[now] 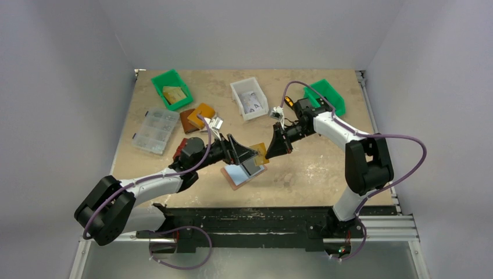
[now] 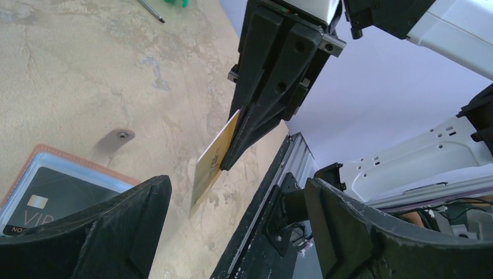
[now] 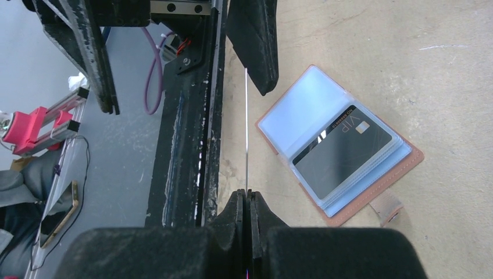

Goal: Take the credit cards out of the card holder
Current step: Place the credit card in the storage box.

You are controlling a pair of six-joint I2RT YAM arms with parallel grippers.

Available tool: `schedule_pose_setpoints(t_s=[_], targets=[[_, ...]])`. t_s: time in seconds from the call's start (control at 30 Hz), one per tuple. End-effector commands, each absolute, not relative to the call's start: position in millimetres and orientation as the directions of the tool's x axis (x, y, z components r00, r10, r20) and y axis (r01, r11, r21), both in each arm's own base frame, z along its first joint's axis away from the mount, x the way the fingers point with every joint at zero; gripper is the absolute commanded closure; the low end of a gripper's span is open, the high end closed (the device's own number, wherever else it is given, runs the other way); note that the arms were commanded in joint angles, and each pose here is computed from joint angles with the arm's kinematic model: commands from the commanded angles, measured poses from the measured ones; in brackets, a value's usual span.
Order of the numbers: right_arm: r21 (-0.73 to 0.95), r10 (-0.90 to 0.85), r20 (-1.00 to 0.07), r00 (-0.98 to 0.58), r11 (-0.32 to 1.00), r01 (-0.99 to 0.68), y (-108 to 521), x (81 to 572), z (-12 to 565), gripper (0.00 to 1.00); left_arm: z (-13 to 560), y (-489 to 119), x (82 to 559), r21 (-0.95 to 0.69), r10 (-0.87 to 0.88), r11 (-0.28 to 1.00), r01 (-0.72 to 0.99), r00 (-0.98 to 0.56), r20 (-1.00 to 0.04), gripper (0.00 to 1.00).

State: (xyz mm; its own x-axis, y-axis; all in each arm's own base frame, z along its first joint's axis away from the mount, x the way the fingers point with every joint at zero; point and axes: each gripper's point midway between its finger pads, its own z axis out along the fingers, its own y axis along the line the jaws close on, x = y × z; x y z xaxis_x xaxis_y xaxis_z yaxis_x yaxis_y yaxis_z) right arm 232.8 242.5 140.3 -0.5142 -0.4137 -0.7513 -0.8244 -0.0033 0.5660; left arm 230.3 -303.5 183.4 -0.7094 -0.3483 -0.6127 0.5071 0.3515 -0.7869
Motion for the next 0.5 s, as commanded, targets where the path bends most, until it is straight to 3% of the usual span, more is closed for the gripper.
schedule_pose_setpoints(t_s=[0.0, 0.47], targets=[[0.543, -0.385, -0.783, -0.489, -0.036, -0.839, 245.7, 238.6, 153.4, 1.00, 207.6, -307.2, 229.8, -0.763, -0.398, 0.295, 0.575, -0.653, -0.645, 0.09], [0.543, -0.382, -0.784, -0.489, -0.042, -0.839, 245.4, 238.4, 153.6, 1.00, 208.0, -308.4, 224.1, -0.753, -0.418, 0.284, 0.594, -0.630, -0.654, 0.09]])
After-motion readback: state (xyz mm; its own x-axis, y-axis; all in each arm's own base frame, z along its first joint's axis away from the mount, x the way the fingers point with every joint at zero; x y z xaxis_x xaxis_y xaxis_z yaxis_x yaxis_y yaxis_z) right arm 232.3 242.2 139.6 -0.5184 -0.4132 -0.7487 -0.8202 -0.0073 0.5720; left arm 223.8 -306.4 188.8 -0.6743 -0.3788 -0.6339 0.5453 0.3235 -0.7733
